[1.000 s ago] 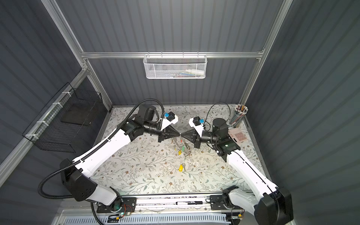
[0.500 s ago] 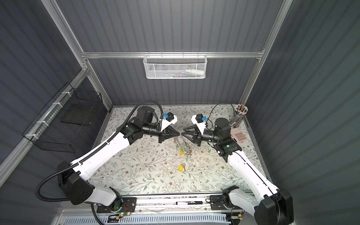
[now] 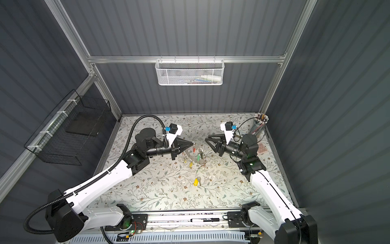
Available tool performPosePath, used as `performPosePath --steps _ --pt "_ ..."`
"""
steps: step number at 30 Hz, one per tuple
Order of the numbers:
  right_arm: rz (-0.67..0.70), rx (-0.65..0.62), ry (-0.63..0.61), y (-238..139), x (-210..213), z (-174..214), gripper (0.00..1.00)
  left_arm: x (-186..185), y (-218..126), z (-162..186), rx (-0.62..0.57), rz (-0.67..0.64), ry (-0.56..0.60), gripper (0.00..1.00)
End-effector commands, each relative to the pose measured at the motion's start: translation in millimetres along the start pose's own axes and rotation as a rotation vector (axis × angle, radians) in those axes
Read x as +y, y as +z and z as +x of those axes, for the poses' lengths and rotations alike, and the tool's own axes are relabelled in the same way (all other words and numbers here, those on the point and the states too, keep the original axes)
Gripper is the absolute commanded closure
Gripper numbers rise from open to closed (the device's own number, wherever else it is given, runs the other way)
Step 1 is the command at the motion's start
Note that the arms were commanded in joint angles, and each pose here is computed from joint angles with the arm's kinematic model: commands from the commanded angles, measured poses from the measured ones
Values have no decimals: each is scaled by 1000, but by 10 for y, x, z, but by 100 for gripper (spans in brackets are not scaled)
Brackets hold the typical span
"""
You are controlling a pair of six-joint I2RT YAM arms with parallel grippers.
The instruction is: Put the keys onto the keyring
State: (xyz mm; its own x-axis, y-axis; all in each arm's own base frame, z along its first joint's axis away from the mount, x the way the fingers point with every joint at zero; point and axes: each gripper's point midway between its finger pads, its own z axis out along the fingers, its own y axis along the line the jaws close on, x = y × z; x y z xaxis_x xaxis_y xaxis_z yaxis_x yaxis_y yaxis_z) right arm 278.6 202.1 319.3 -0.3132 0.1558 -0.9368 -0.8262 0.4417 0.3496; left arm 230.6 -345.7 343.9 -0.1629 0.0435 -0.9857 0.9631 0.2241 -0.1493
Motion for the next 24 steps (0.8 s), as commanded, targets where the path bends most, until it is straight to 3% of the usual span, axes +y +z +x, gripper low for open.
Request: performPosePath --steps 1,11,18,24 --pt "-87 -11 -26 19 199 -53 63 -42 -71 -424 -196 -38 23 100" --pt "-172 29 -14 71 370 62 71 14 64 -365 -215 -98 -6 100" --pt "-176 26 -19 58 395 60 70 106 107 -326 -180 -159 -4 100" --pt "-6 5 10 5 195 9 69 124 154 -267 -124 -164 14 100"
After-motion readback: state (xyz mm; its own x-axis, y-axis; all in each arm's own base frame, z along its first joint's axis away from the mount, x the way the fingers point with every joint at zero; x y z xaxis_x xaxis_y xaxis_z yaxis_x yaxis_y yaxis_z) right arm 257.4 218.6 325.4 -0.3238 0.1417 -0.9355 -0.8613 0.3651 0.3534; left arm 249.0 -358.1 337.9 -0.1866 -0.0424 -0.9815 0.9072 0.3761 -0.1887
